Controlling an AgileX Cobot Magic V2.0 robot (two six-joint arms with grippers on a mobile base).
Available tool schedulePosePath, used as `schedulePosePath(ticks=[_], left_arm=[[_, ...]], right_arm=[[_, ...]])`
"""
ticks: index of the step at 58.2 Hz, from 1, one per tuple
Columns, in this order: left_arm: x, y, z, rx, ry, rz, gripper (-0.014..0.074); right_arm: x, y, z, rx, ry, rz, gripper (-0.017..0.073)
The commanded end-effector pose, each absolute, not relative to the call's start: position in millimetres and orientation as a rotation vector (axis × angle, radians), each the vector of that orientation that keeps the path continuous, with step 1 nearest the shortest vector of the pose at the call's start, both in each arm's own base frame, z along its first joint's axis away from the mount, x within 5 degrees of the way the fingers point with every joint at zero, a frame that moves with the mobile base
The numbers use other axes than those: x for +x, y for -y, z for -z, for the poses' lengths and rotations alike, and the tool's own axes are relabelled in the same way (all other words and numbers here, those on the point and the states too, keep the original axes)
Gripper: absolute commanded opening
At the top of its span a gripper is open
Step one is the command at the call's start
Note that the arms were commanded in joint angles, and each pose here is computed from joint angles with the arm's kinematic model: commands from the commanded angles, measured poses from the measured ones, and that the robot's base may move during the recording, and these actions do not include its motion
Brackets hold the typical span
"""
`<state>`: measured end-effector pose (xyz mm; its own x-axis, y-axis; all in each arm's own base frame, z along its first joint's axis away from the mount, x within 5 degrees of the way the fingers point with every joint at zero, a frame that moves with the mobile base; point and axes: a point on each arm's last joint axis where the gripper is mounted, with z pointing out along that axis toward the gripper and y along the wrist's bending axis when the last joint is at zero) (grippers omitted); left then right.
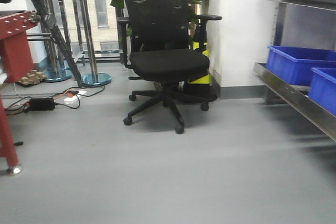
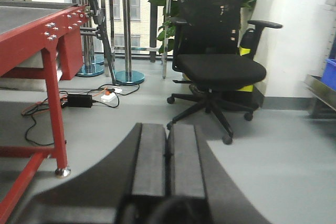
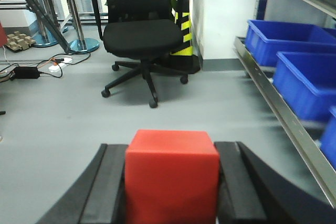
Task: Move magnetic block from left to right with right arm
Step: 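Drive the base past the red table toward the black chair, then turn the base and drive to the carpeted area with cardboard boxes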
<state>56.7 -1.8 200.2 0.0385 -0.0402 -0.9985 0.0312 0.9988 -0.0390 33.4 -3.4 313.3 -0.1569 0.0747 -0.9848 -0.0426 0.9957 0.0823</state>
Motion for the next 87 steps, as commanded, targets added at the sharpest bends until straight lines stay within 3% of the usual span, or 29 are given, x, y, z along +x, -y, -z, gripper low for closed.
schedulePosePath(ticks=[1,87], left_arm=[[55.6,1.0,-205.6,-0.021,-1.445,0.059,-0.0126],[55.8,1.0,-205.4,-0.021,-1.447,0.059,-0.0126]], right_arm=[[33.3,3.1,-330.7,0.005,-1.617,-0.095,0.0224],[33.3,3.1,-330.7,0.005,-1.617,-0.095,0.0224]])
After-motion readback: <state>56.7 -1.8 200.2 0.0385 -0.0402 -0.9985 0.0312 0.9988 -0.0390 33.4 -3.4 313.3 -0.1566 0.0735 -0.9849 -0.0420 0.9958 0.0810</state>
